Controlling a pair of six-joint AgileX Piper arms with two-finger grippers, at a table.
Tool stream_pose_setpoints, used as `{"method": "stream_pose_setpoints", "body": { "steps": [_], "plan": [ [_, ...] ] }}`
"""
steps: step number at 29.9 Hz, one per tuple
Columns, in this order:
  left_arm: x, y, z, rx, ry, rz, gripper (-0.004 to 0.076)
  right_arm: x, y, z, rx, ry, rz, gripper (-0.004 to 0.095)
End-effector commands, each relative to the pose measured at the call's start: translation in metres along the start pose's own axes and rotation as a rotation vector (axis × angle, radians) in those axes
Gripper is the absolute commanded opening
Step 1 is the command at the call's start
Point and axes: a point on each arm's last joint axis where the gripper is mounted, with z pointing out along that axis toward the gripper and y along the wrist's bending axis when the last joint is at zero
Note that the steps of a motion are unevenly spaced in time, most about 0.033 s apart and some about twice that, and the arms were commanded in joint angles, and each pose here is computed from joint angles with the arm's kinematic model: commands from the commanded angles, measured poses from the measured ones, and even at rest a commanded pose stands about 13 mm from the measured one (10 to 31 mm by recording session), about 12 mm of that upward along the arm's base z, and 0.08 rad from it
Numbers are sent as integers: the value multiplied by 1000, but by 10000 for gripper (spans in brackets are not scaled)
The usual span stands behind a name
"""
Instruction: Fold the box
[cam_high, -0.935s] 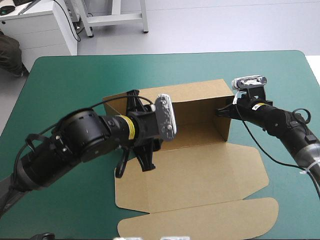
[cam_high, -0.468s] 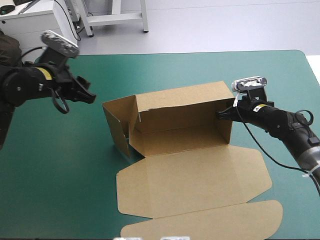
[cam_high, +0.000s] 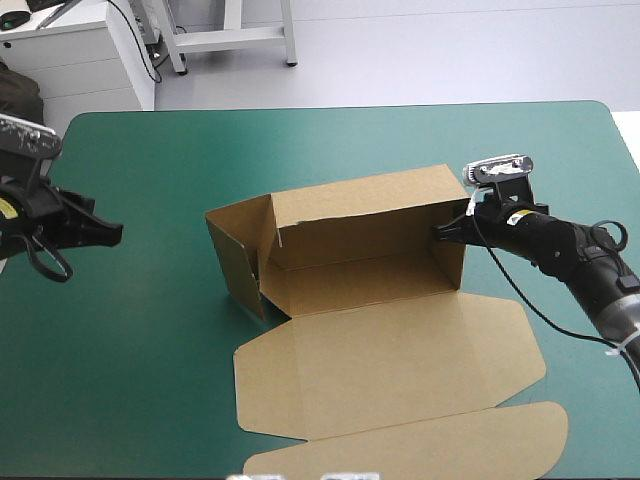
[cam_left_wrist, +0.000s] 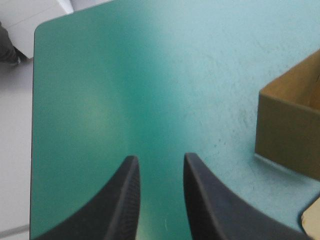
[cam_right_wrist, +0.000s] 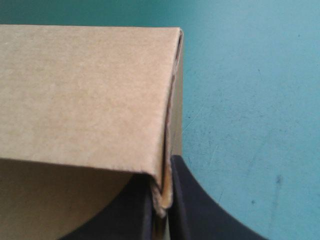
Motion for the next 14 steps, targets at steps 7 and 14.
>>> {"method": "stream_pose_setpoints", "body": {
  "steps": [7,14],
  "plan": [
    [42,5,2,-138,35,-35,-5,-23,7,-30,-31,-15,-12,-14],
    [45,5,2,-150,48,-30,-4,-45,10,-58,-20,143,6,-14]
  ]
}}
